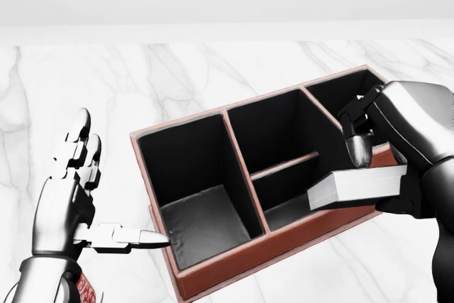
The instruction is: Pick up the book and place it in the back compartment of the caddy.
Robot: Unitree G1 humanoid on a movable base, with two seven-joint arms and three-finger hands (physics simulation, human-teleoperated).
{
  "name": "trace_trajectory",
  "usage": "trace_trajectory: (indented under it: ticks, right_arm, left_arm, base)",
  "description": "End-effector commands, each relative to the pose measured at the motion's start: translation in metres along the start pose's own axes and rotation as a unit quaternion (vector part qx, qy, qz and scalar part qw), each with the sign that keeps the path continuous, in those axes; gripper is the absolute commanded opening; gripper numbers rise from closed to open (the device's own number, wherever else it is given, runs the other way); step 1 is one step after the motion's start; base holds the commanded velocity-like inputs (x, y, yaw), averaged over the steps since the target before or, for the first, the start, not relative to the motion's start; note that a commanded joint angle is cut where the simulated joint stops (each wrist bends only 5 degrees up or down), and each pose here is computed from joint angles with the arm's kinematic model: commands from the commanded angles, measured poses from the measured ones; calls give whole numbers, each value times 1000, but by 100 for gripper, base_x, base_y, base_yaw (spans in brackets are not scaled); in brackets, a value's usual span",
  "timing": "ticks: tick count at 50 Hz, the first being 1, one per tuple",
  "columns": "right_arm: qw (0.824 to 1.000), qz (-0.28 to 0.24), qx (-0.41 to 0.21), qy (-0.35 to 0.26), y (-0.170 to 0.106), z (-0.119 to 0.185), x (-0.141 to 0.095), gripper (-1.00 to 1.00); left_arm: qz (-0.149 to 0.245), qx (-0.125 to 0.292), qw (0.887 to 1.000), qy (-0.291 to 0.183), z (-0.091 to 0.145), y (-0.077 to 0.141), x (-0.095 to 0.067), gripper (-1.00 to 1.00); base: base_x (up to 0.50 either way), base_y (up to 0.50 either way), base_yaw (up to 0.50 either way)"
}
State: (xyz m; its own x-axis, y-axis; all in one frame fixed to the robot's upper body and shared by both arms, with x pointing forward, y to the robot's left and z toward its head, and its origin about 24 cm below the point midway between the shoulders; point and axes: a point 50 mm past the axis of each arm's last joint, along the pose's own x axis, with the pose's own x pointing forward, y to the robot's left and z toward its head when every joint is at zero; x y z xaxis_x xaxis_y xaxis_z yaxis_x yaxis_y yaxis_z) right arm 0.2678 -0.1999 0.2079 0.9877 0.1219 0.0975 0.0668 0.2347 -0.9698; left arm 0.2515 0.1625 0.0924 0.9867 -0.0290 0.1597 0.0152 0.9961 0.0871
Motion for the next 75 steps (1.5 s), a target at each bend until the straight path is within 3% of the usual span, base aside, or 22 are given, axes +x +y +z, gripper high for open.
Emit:
trace_trajectory:
  ticks: [1,40,54,75]
  right_arm:
    - [1000,-4,-11,-6,-2,8,8,-100]
    - [1000,-2,-9,-28,-1,24,19,-100]
    - [999,40,16,-26,11,18,35,-100]
    - [998,46,17,-30,13,20,38,-100]
  left_arm:
    - [0,0,1000,0,0,0,0,100]
    - [0,0,1000,0,0,0,0,100]
    - [1,-1,1000,-1,0,0,1,100]
    - [0,1,1000,13,-6,-1,1,100]
  base:
    - [0,0,0]
    - [0,0,0]
    - [0,0,0]
    - [0,0,0]
